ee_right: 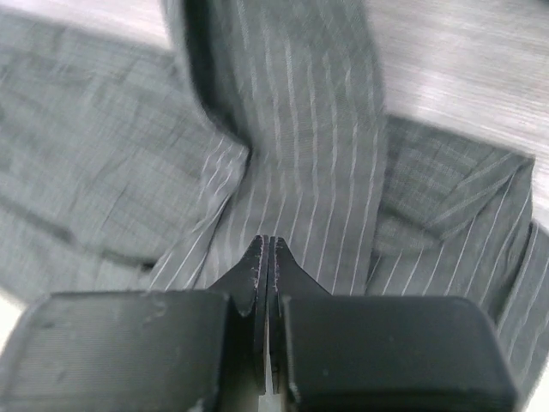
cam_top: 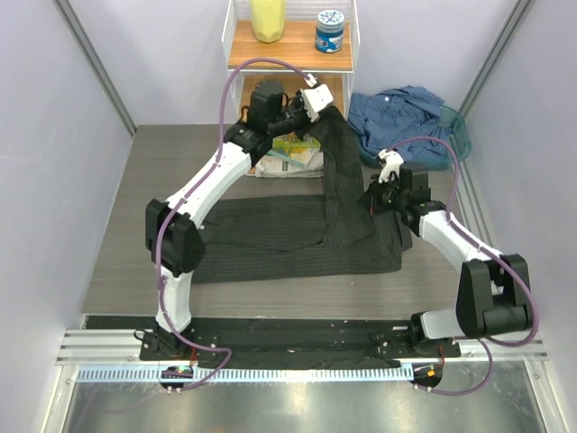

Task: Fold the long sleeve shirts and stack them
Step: Fold the shirt

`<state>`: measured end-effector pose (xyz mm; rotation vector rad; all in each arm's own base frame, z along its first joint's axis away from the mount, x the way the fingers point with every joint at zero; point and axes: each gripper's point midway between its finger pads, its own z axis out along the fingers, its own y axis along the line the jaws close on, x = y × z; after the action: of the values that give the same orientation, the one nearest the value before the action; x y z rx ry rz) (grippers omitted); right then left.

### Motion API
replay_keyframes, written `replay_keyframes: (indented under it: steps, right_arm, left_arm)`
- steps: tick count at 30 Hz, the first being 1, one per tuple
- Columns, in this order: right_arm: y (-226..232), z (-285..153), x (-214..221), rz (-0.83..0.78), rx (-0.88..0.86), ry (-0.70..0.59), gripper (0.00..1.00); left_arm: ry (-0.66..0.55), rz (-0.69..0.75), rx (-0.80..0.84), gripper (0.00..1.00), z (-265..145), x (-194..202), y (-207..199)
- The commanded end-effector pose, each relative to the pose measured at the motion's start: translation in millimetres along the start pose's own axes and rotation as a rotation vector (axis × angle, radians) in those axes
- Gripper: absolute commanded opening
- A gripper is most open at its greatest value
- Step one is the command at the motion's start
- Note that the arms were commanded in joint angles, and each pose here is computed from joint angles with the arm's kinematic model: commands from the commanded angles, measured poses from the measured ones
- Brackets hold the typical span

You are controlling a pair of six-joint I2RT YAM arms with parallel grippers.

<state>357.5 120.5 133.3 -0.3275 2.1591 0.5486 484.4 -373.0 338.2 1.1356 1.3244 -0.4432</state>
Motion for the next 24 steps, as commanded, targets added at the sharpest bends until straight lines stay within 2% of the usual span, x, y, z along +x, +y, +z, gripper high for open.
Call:
replay_keyframes:
  steps: [1,5,13,24]
  right_arm:
    - [0.9,23.8,-43.7,-0.008,0.039,-0.205,0.01]
    - [12.5,48.6,-41.1,-0.074,0.061,-0.223,0.01]
    - [-12.3,73.6,-22.2,-0.107,0.203,-0.195,0.01]
    - [5.4,98.9,-12.7,-0.098,0.102,-0.166,0.01]
  left_arm:
    - [-0.102,0.072,0.003,0.00,-4.3,-26.2,2.1]
    - [-0.114,0.064,0.003,0.00,-1.2,-24.7,1.4]
    - [-0.118,0.052,0.005,0.00,2.1,-20.0,-0.4]
    - [-0.117,0.049,0.007,0.00,7.0,-14.3,-1.2]
